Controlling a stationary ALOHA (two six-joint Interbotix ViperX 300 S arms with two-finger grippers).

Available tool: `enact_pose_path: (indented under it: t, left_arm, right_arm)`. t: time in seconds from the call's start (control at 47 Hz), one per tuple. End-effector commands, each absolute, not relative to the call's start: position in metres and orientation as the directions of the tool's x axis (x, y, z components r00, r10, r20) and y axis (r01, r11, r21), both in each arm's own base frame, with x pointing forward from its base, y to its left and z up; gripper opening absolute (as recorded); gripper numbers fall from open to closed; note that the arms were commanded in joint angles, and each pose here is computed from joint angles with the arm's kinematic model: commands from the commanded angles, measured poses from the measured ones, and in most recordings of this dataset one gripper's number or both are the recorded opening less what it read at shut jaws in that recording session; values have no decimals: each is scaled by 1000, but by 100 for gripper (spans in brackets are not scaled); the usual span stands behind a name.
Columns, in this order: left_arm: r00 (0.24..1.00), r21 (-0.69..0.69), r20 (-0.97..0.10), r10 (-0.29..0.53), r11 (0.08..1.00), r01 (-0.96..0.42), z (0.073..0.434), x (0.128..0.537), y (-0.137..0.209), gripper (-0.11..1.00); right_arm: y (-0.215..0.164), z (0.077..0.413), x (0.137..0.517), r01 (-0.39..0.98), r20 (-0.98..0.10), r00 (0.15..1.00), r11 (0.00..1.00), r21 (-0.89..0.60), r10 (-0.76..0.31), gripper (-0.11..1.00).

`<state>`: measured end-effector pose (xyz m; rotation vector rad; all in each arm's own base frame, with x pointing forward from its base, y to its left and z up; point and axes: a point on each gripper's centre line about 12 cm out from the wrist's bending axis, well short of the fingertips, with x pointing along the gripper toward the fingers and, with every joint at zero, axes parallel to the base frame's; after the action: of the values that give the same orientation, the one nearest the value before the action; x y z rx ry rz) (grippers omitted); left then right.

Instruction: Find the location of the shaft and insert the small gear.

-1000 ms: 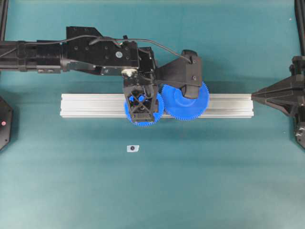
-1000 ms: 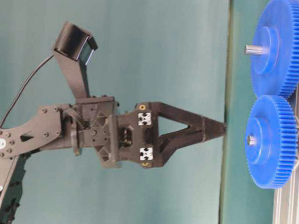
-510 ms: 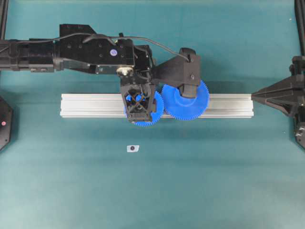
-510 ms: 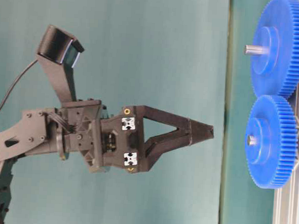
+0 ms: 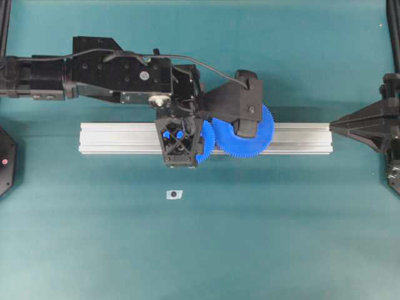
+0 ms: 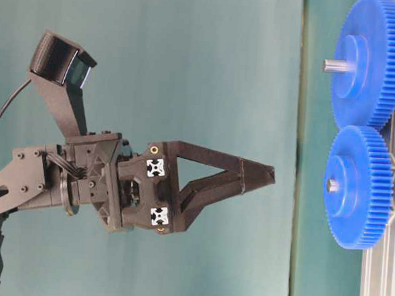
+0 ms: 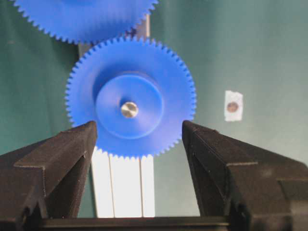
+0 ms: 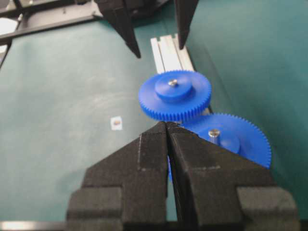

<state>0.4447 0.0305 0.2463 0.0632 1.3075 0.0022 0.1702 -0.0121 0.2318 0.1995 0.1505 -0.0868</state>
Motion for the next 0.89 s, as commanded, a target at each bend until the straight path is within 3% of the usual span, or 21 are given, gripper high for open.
enact_pose_path:
  t: [0.0, 0.872]
  left_arm:
    - [321, 57, -946, 42, 998, 36, 272, 442, 29, 69]
    - [289, 54, -957, 40, 998, 43, 269, 440, 27, 69]
  right_arm:
    - [-13, 235, 172, 103, -148, 986, 975, 198, -74, 5]
    - [-13, 235, 172, 103, -150, 986, 975, 198, -74, 5]
